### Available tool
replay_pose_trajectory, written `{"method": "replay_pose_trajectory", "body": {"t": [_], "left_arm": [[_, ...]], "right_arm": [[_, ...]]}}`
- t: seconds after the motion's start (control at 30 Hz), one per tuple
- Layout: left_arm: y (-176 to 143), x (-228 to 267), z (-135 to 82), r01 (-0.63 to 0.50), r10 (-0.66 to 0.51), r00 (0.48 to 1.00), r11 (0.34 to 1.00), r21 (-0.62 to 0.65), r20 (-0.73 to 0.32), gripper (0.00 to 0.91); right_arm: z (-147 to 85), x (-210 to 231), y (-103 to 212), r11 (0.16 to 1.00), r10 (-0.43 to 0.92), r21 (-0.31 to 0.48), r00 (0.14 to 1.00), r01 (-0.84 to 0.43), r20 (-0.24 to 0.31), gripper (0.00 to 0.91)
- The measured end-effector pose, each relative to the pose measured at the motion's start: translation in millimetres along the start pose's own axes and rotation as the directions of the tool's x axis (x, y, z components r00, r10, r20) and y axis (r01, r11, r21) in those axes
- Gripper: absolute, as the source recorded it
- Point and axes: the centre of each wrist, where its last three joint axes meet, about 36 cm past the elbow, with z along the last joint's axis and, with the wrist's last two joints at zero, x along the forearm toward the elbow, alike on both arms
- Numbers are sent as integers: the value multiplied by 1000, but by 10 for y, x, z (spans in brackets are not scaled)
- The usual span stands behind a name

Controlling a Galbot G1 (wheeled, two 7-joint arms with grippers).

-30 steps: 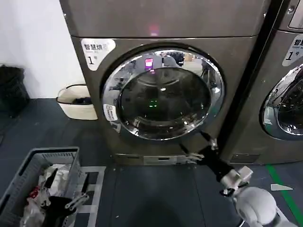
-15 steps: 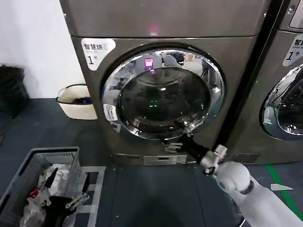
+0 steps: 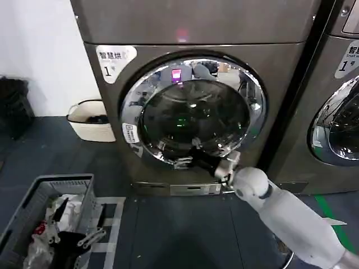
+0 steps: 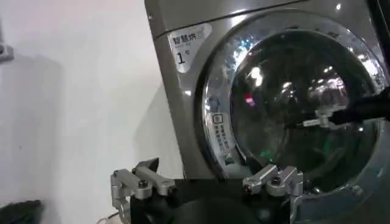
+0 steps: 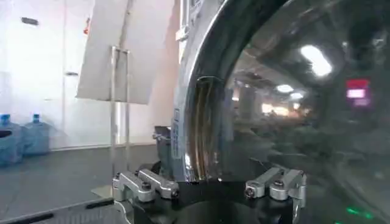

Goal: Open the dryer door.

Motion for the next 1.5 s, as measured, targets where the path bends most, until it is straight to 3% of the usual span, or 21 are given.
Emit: {"method": "replay_pose_trajectory", "body": {"t": [0.53,1.5], "left_arm": [[-8,-1,-26,6,-6,1000,1000,-1,2,907],[6,-37,-35,11,-11,1000,1000,4,3,907]], "right_arm": [[-74,-700,-12,991,-131,-7,991,131,-34,907],[-31,-1395,74,985,-172,-21,984,172,-43,907]]}}
